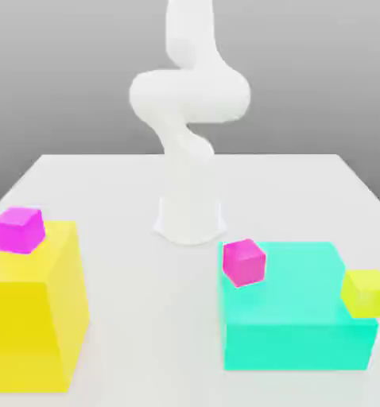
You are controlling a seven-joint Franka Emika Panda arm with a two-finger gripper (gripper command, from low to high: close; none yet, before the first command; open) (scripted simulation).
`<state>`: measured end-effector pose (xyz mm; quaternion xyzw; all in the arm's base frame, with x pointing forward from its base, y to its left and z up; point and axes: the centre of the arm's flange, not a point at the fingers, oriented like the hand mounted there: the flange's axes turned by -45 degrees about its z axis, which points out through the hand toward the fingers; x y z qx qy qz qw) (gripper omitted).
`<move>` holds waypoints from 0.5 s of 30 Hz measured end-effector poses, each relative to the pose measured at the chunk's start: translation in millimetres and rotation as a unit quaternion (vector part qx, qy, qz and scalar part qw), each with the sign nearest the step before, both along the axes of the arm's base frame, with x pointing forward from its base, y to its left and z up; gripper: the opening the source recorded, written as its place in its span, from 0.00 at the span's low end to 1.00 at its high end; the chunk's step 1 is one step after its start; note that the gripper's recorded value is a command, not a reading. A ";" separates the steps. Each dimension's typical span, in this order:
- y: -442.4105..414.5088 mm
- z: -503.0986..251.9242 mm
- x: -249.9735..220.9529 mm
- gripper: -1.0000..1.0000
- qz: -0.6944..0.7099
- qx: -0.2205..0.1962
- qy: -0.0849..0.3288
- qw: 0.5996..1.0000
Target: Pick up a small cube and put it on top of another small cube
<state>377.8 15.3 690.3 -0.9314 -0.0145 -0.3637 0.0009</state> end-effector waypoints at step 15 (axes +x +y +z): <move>124.1 -177.5 142.8 0.50 0.128 -0.059 0.161 0.977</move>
